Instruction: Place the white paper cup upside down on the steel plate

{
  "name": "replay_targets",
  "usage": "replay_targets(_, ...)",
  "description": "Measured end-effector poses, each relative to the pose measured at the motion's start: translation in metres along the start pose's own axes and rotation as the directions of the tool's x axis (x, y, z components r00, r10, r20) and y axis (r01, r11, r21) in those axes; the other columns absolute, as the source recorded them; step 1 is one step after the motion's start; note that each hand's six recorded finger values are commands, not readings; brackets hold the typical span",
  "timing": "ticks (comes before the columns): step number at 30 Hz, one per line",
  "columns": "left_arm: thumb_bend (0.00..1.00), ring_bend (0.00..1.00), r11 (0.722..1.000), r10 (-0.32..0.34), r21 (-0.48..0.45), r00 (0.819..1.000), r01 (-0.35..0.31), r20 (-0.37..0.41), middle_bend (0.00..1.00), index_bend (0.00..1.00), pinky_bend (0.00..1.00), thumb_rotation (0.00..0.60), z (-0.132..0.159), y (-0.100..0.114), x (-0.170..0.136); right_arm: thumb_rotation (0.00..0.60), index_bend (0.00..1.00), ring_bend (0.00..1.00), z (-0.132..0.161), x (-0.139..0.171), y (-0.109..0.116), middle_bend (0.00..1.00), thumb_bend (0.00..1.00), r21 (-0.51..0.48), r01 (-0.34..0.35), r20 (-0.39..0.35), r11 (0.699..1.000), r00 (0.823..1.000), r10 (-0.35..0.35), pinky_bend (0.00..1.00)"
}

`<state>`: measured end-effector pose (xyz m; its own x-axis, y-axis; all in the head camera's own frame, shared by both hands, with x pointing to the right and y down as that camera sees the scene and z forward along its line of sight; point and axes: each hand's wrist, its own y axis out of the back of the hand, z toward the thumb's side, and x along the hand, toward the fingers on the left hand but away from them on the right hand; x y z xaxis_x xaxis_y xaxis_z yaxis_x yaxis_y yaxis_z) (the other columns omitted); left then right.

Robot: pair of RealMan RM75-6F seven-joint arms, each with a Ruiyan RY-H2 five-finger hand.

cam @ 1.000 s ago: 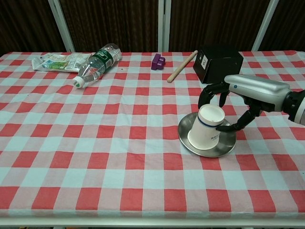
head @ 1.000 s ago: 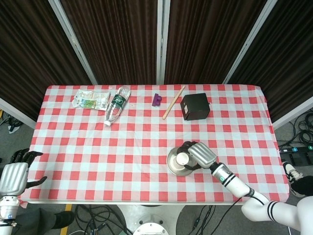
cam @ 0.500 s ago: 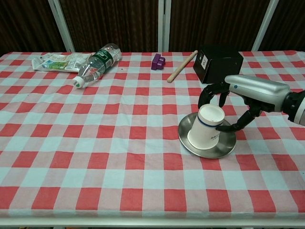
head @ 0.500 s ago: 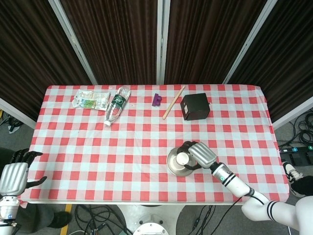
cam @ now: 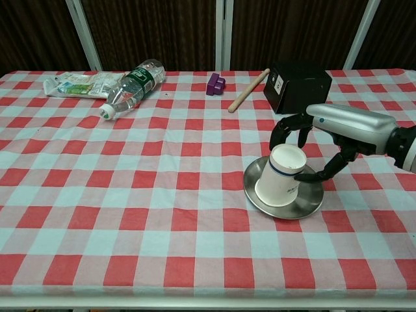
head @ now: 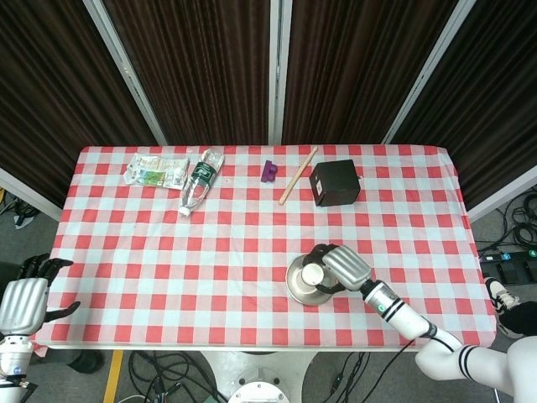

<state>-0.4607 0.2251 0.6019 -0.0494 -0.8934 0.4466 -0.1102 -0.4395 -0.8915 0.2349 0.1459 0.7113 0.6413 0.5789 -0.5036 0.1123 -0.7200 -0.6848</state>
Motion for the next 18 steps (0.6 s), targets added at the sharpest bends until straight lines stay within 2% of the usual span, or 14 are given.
replay_targets(3,0.06,0.13,1.0,0.003,0.001,1.0,-0.003,0.003,0.26,0.28,0.14,0.6,0.001,0.001,0.0,0.6,0.49,0.24,-0.001,0.002,0.002,0.41,0.25,0.012,0.006,0.001,1.0,1.0,-0.006,0.35)
replay_targets(9,0.06,0.13,1.0,0.005,0.001,1.0,-0.005,0.0,0.26,0.28,0.14,0.6,0.0,0.001,0.0,0.6,0.49,0.24,-0.016,-0.007,0.008,0.41,0.25,0.008,0.031,0.062,1.0,0.998,-0.031,0.35)
replay_targets(18,0.06,0.13,1.0,0.003,0.003,1.0,-0.003,0.003,0.26,0.28,0.14,0.6,0.001,0.0,0.002,0.6,0.49,0.24,0.003,0.005,-0.004,0.42,0.25,-0.003,-0.01,-0.009,1.0,1.0,0.01,0.35)
